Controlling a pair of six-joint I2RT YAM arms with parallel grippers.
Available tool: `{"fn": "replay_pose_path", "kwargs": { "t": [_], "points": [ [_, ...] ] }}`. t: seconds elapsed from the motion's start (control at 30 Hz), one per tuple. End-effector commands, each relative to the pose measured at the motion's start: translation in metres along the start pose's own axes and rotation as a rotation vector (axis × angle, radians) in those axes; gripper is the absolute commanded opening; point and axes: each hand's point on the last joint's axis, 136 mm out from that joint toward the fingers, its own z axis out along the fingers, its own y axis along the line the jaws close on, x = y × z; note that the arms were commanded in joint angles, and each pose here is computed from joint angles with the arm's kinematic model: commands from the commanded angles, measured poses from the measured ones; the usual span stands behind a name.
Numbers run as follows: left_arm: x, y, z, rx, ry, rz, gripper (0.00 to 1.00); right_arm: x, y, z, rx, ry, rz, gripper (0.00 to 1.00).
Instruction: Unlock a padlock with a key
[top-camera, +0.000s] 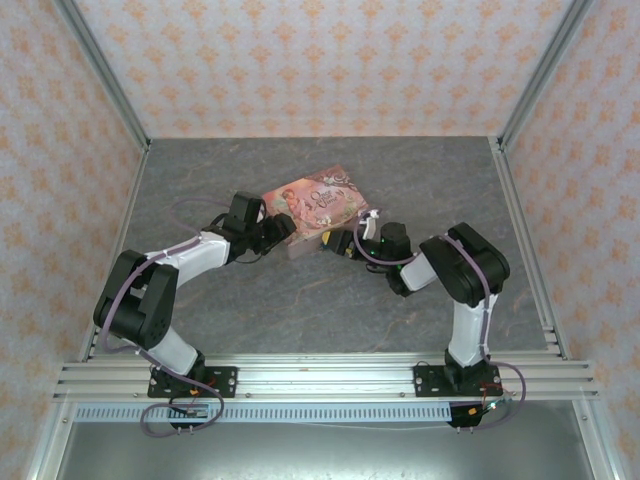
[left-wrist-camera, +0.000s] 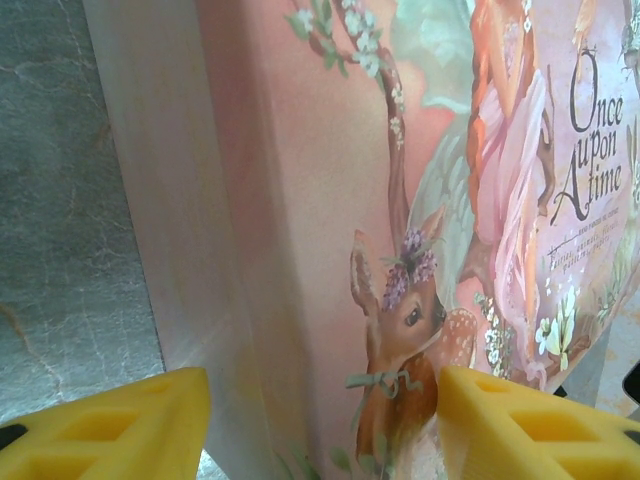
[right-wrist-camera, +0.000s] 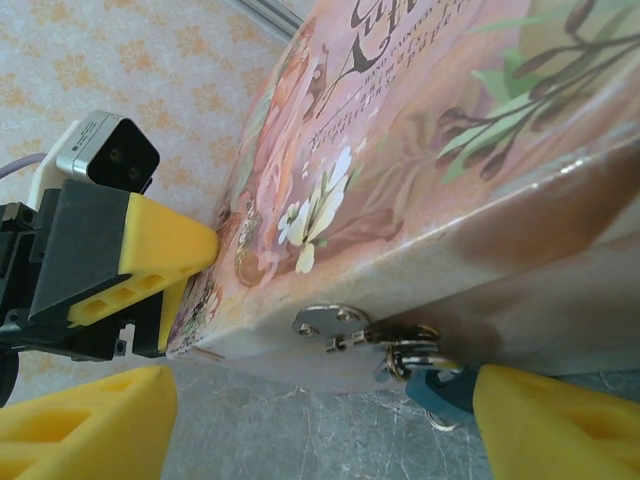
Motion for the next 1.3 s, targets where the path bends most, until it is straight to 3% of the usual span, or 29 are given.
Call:
{"fn": "replay_pose_path", "kwargs": {
  "t": [0.0, 0.43, 1.27],
  "points": [
    [0.030, 0.043, 0.004, -0.154, 0.077, -0.037, 0.60, -0.008, 0.012, 0.006, -0.061, -0.030, -0.038, 0.77],
    [0.030, 0.044, 0.004, -0.155, 0.074, -0.037, 0.60, -0.007, 0.023, 0.009, -0.136, -0.027, -0.070, 0.73],
    [0.028, 0.043, 0.004, -0.164, 0.072, -0.030, 0.61, 0.004, 0.021, 0.005, -0.128, 0.010, -0.074, 0.30]
  ]
}}
